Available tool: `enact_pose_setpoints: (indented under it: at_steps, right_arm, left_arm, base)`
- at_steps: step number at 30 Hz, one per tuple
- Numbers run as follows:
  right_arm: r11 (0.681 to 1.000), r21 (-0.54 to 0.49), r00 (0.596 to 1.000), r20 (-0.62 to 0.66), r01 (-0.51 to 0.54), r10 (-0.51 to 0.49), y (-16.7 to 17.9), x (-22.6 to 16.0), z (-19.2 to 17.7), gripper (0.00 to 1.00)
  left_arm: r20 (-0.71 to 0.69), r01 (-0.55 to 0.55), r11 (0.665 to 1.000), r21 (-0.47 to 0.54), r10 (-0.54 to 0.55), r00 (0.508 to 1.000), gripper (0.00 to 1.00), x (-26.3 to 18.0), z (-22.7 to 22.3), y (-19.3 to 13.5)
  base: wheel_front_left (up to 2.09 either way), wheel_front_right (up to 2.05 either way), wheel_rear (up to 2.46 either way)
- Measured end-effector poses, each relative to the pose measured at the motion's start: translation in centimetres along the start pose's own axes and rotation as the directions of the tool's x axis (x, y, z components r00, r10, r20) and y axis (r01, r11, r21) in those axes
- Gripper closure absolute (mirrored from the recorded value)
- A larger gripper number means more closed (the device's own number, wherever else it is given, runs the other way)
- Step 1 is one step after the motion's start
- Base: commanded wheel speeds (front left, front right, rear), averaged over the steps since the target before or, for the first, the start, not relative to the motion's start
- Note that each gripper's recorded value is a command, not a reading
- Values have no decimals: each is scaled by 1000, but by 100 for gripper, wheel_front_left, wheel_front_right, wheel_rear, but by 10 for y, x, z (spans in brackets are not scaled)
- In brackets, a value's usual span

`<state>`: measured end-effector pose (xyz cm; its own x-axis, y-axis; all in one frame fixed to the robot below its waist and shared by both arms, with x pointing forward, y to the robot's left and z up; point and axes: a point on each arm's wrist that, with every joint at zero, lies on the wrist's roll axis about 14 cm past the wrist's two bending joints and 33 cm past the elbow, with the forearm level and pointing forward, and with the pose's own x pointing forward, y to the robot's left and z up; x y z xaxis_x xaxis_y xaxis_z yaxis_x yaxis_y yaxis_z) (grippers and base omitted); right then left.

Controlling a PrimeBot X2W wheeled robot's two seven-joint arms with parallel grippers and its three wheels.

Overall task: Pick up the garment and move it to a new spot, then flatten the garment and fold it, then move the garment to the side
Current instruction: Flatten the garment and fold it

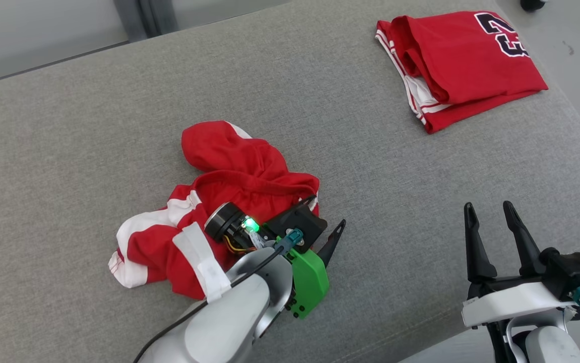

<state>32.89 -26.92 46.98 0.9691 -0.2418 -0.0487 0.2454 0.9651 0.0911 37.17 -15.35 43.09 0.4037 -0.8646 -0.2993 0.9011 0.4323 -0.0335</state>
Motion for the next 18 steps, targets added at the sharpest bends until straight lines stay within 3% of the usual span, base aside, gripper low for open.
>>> enact_pose_setpoints:
  at_steps: [5, 6, 7, 18]
  right_arm:
    - [1000, 2, 1000, -5, 18, -18, -5, -1, -1, 0]
    - [1000, 3, 1000, -4, 21, -21, -6, -2, 0, 0]
    - [1000, 5, 1000, -2, 24, -24, -7, -2, 0, 0]
    - [999, 10, 999, 20, 32, -32, -10, -5, 7, 0]
  left_arm:
    - [-48, -3, 1000, -14, 2, 999, 0, 8, -13, 2]
    - [-49, -4, 1000, -13, 3, 999, 64, 9, -13, 3]
    - [-47, -6, 1000, -11, 5, 999, 97, 10, -13, 4]
    - [-138, -47, 999, -11, 45, 989, 100, 7, -28, 13]
  base:
    - [0, 0, 0]
    - [0, 0, 0]
    - [0, 0, 0]
    - [0, 0, 0]
